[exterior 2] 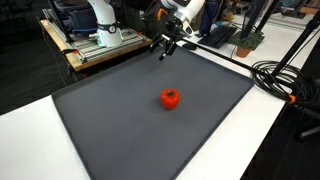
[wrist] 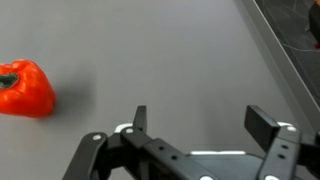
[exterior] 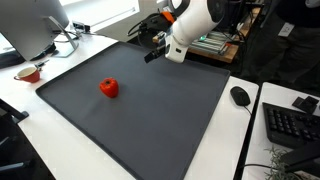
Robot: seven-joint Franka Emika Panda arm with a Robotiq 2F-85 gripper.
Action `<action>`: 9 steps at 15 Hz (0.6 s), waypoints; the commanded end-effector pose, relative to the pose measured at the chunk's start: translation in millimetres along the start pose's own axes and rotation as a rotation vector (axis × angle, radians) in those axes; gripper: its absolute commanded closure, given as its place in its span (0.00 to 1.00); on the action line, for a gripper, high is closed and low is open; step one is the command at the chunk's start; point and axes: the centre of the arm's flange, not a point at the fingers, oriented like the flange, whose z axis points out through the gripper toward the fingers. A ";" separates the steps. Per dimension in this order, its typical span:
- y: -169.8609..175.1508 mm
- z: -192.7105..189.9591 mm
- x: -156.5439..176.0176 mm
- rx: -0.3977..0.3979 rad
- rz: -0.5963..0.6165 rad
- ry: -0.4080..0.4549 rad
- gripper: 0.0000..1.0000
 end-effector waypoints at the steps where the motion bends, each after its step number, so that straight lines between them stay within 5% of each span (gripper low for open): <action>1: 22.2 3.0 28.0 -0.068 -0.157 -0.097 0.00; 7: 15.3 6.3 31.5 -0.078 -0.167 -0.074 0.00; 9: 24.5 13.6 35.7 -0.188 -0.200 -0.111 0.00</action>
